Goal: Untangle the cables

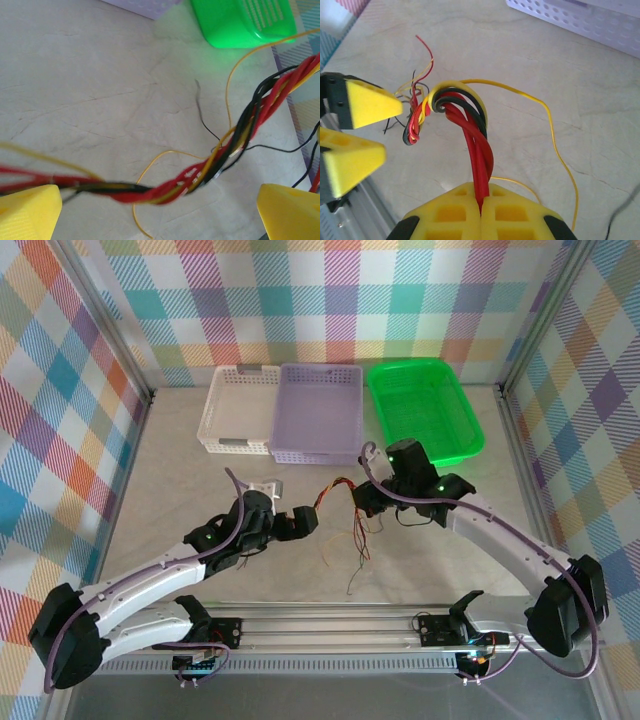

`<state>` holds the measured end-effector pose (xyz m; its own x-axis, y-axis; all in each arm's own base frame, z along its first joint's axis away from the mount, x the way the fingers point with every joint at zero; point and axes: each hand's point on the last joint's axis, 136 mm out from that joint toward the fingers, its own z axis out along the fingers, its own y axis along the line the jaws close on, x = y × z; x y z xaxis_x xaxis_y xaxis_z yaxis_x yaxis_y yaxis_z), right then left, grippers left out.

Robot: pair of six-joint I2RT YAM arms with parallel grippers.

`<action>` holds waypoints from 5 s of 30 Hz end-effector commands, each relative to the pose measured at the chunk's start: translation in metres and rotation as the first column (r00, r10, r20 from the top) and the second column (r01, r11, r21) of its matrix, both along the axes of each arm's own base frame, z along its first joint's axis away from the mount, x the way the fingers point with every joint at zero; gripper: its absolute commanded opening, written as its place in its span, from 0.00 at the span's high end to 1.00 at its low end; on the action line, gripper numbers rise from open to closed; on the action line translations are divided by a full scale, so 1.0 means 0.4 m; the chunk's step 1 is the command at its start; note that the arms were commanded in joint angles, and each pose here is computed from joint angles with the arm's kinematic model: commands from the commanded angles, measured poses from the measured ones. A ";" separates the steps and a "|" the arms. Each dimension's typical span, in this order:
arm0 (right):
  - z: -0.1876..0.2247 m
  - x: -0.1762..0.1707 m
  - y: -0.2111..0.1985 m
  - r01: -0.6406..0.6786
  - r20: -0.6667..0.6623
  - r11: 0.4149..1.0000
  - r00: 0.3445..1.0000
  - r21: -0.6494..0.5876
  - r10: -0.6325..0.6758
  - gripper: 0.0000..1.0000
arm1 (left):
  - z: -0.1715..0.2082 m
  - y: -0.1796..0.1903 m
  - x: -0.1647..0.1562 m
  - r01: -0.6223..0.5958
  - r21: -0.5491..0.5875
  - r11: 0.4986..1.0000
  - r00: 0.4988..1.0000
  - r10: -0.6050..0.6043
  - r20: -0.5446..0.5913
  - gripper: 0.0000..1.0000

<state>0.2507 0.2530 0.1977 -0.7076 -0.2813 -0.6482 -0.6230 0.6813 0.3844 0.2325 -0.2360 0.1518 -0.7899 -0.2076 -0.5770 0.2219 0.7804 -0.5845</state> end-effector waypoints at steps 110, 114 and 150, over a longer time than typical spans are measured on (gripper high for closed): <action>0.046 -0.130 0.184 -0.165 0.208 0.955 0.971 0.247 0.114 1.00 | 0.269 -0.115 0.025 -0.060 -0.238 0.969 0.986 0.021 -0.163 0.91; 0.058 -0.152 0.182 -0.199 0.186 0.949 0.970 0.246 0.156 1.00 | 0.264 -0.102 0.023 -0.052 -0.196 0.979 0.989 0.023 -0.147 0.48; 0.236 -0.282 0.144 -0.386 0.148 0.820 0.922 0.424 0.357 1.00 | 0.198 0.083 0.055 -0.125 -0.159 0.979 0.963 0.158 0.218 0.05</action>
<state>0.1432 0.3098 0.2617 -0.5963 -0.2298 -0.7692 -0.8012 0.2300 0.5524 0.2483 -0.1992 0.2241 -0.6208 -0.3937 -0.6779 0.2249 0.7390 -0.6350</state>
